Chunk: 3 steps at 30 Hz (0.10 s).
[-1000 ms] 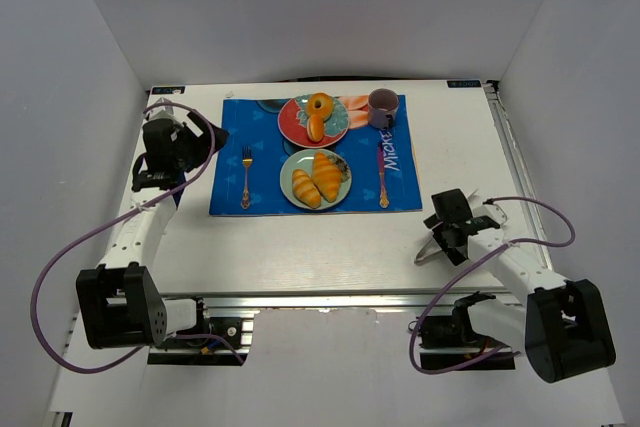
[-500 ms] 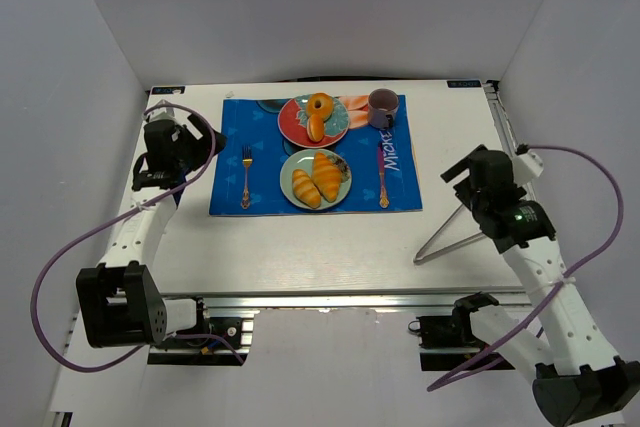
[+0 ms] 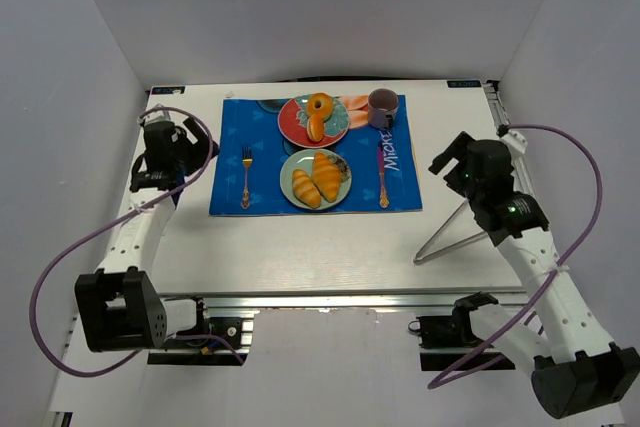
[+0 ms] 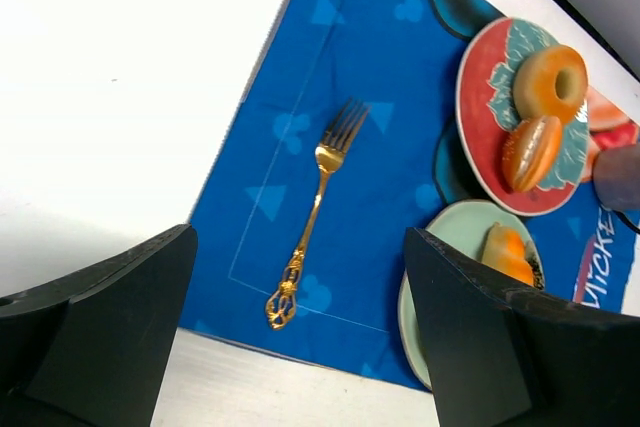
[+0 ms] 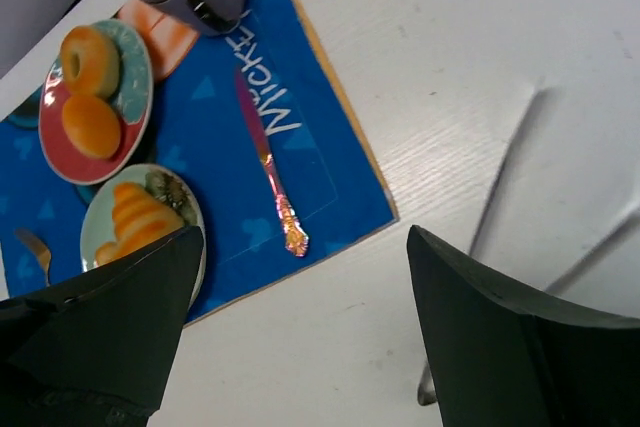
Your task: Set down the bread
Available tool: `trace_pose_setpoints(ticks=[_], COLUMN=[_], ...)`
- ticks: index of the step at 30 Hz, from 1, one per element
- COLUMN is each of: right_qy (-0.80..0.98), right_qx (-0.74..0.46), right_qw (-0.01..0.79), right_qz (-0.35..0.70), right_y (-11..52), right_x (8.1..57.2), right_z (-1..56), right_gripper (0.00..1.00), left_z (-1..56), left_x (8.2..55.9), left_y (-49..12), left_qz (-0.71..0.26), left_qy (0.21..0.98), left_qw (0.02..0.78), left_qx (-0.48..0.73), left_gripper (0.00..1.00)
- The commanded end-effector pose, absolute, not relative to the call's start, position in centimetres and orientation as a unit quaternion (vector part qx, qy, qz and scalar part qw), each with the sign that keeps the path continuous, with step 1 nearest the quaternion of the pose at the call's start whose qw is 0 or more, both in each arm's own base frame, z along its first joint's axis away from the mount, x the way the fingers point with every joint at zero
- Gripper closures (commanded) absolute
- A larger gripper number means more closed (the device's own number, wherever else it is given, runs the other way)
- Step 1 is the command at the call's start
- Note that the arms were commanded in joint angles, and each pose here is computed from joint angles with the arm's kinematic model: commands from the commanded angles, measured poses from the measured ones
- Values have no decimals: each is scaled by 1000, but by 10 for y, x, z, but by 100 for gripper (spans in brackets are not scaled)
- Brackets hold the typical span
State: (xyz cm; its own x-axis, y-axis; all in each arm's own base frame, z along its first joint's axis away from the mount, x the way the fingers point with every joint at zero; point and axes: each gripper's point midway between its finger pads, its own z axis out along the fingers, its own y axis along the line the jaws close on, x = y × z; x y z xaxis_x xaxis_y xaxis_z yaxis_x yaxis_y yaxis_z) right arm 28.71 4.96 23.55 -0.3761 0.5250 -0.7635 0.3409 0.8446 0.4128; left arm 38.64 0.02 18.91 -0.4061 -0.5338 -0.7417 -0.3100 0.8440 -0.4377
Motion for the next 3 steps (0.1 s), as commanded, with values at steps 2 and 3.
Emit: trace_pose_setpoints(ticks=[2, 3], right_qy=[833, 854], right_qx=[195, 169], right_qw=[493, 470], right_qz=[156, 147], right_y=[89, 97], right_x=[328, 336], right_z=[245, 230], right_gripper=[11, 11], left_z=[217, 215], left_x=[371, 368], left_y=[22, 25], left_qz=[-63, -57], left_qy=[810, 810], left_qw=[515, 514], left_qx=[-274, -277], left_gripper=[4, 4])
